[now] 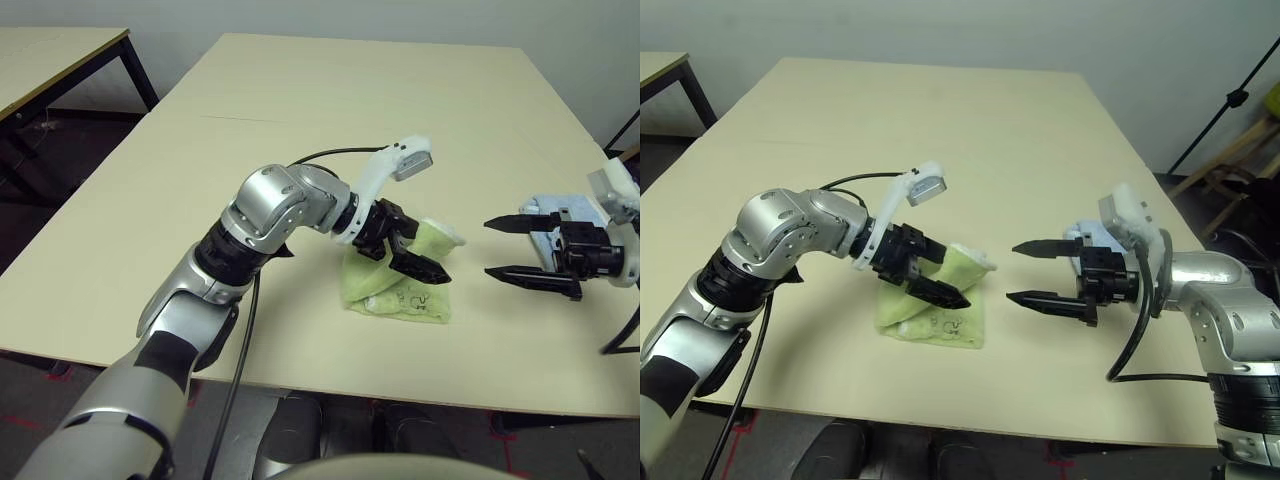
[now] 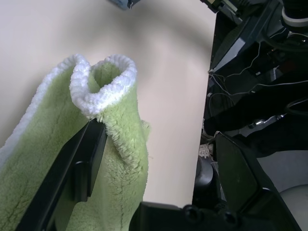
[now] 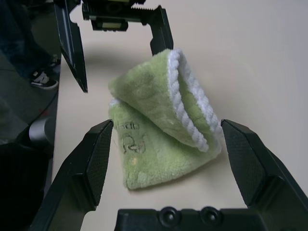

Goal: Fold the towel and set it aside.

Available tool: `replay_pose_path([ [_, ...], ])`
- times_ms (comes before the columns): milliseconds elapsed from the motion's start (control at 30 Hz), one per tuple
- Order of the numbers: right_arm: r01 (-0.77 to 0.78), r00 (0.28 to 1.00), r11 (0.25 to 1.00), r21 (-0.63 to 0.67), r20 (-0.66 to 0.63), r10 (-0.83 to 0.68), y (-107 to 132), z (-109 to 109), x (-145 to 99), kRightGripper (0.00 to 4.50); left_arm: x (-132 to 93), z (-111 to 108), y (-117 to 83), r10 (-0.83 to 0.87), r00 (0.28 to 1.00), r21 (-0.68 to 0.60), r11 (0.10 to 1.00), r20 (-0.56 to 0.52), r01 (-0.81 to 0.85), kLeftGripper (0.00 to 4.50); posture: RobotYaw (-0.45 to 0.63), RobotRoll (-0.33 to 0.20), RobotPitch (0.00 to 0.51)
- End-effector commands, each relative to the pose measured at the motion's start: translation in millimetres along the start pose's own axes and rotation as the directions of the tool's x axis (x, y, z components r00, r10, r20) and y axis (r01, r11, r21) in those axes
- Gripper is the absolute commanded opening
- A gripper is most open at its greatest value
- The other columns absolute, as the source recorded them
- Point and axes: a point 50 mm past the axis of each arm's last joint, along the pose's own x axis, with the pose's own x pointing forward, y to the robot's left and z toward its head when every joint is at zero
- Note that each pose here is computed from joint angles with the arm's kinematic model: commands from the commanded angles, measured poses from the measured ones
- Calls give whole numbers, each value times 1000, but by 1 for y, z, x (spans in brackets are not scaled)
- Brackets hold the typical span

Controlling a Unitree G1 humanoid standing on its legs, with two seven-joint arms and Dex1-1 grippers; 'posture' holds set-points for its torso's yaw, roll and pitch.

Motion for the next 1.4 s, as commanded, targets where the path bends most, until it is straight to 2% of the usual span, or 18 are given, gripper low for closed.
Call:
replay_pose_path([
  [33, -34, 999, 999, -23, 2, 34, 0, 0, 15, 4500, 5, -4, 1, -2, 1000, -3, 1000, -16, 2, 4481, 151, 0, 85],
  [333, -79, 996, 993, -93, -57, 74, -15, -5, 50, 4500, 8, -10, 3, -3, 1000, -37, 999, -16, 3, 4481, 161, 0, 89],
  [533, -93, 993, 991, -100, -77, 86, -19, -13, 61, 4500, 8, -10, 2, 0, 1000, -47, 999, -12, -1, 4481, 176, 0, 85],
  [600, -86, 995, 990, -114, -56, 80, -18, -12, 63, 4500, 7, -11, 2, 3, 1000, -47, 999, -13, -4, 4481, 181, 0, 80],
  [700, -65, 998, 991, -113, -32, 62, -16, -6, 50, 4500, 6, -11, 1, 7, 1000, -45, 999, -12, -7, 4481, 181, 0, 75],
  [800, -32, 999, 994, -100, -32, 29, -15, -1, 28, 4500, 3, -8, -3, 40, 998, 50, 998, -43, -37, 4481, 168, 0, 66],
  [900, 8, 998, 997, -74, -57, -13, -15, 5, 2, 4500, 1, -7, 1, 50, 998, 80, 996, -34, -47, 4481, 147, 0, 74],
  [1000, 49, 993, 996, -69, -102, -56, -15, 6, -20, 4500, -3, 2, 3, 107, 993, 262, 961, -59, -88, 4481, 142, 0, 73],
  [1067, 68, 991, 996, -64, -114, -75, -14, 7, -29, 4500, -6, 17, 2, 115, 993, 347, 933, -30, -97, 4481, 133, 0, 72],
  [1100, 72, 990, 995, -62, -114, -78, -14, 7, -30, 4500, -6, 22, 2, 109, 994, 422, 902, -21, -90, 4481, 128, 0, 73],
  [1200, 60, 992, 996, -59, -107, -66, -11, 7, -28, 4500, -12, 14, 13, 207, 965, 616, 785, -163, -65, 4481, 123, 0, 75],
  [1300, 44, 993, 998, -51, -104, -49, -9, 5, -23, 4500, -18, 13, 19, 283, 931, 723, 690, -229, -33, 4481, 127, 0, 73],
  [1400, 35, 995, 998, -46, -94, -40, -9, 4, -18, 4500, -17, 19, 19, 215, 965, 622, 779, -149, -78, 4481, 128, 0, 72],
])
